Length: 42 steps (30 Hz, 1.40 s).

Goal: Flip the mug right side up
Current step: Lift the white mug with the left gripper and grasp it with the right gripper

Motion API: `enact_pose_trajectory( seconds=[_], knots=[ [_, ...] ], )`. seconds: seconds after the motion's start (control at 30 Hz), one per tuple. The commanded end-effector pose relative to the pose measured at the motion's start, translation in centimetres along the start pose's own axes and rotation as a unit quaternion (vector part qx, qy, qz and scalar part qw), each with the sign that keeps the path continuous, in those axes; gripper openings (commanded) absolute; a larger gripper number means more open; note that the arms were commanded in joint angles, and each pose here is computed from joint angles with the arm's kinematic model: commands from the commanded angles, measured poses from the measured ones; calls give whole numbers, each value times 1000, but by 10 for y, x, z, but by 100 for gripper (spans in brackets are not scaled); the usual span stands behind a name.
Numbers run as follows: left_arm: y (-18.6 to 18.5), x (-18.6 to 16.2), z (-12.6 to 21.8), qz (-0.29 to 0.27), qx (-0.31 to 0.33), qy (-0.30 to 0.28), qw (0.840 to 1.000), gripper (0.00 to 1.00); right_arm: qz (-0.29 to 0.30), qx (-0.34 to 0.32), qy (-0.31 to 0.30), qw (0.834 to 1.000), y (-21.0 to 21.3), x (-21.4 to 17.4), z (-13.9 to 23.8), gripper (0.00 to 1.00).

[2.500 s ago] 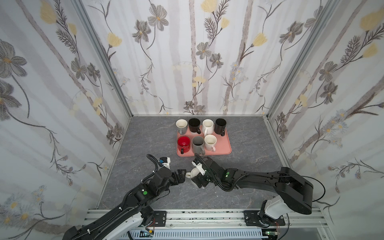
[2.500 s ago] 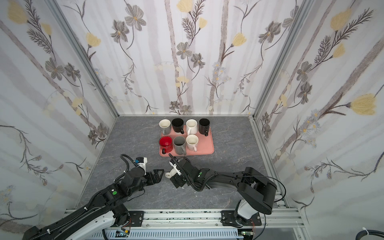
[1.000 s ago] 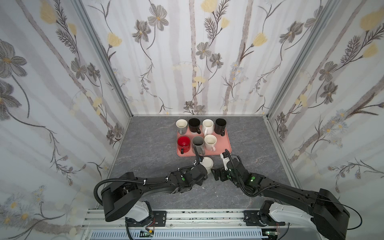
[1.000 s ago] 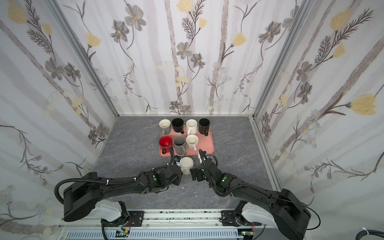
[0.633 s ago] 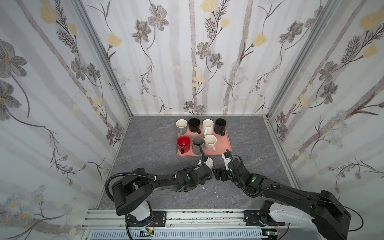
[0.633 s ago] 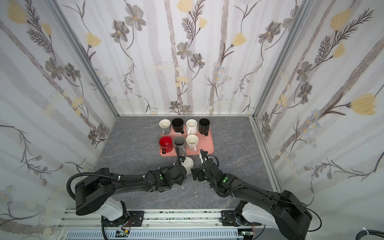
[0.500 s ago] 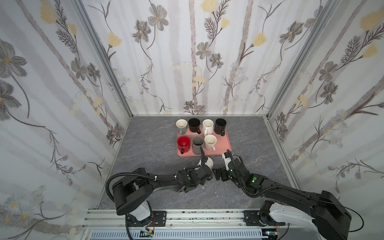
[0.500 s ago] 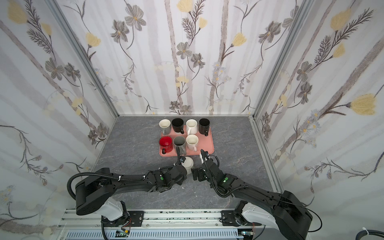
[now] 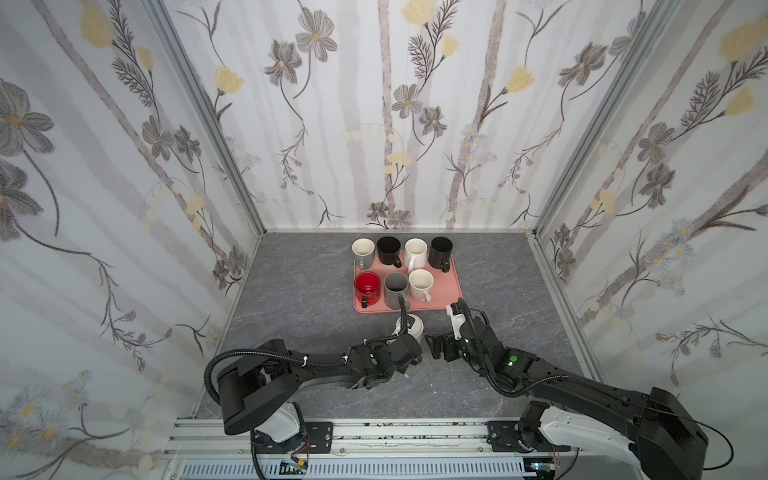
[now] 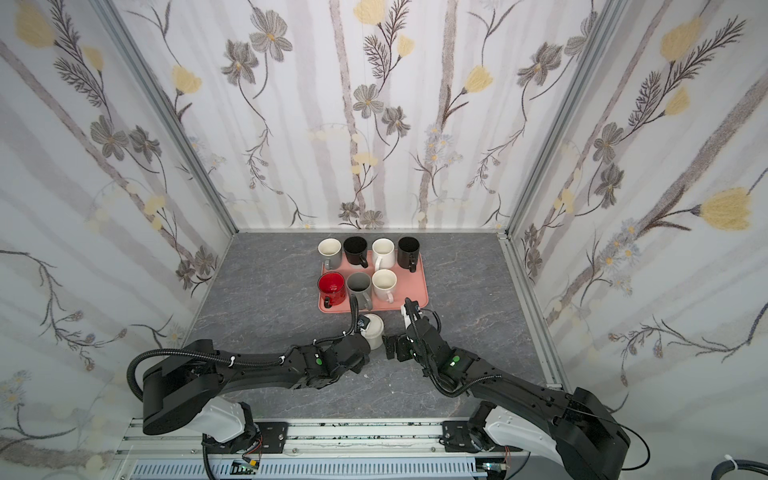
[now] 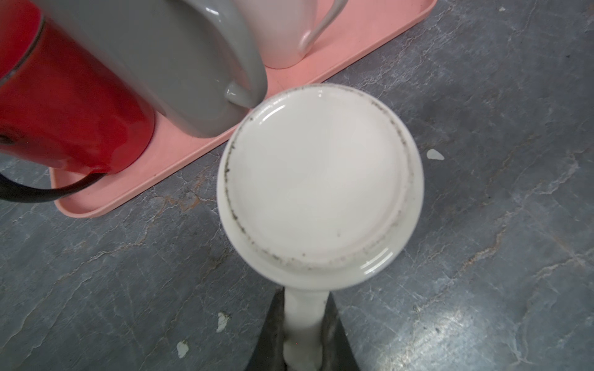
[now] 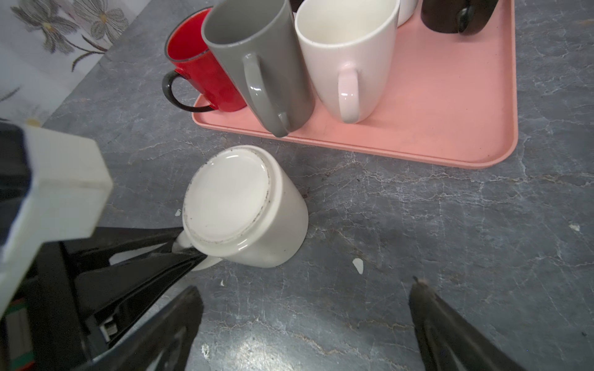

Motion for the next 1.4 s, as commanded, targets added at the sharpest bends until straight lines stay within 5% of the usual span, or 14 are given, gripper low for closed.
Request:
enact_pose_trajectory(
  seconds=[0.0, 0.2, 0.4, 0.63, 0.87, 1.17, 1.37],
  knots=[
    [2, 17, 13, 43, -11, -57, 997, 0, -19, 20, -42, 999, 4, 11, 6, 99],
    [19, 36, 51, 116, -59, -123, 984, 0, -40, 62, -101, 992, 10, 29, 23, 99],
    [55, 51, 92, 212, -128, -209, 946, 0, -39, 175, -160, 971, 29, 48, 38, 100],
    [96, 63, 148, 321, -228, -362, 845, 0, -29, 309, -227, 923, 55, 64, 55, 90],
    [100, 75, 180, 335, -311, -428, 780, 0, -32, 410, -259, 874, 92, 78, 55, 86],
    [86, 85, 196, 302, -409, -436, 743, 0, -55, 500, -306, 809, 116, 104, 57, 80],
    [83, 86, 199, 292, -435, -433, 734, 0, -64, 520, -302, 796, 125, 111, 54, 67]
  ],
)
Point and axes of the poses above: each gripper's point midway between its finger pads, its own z axis back along the fingers, its own y axis along the line the jaws close on, x = y × z, the point moved 9 cm from there along z, back along the fingers, and after that the axes turned 6 degrees about z, right-handed, at the moved point
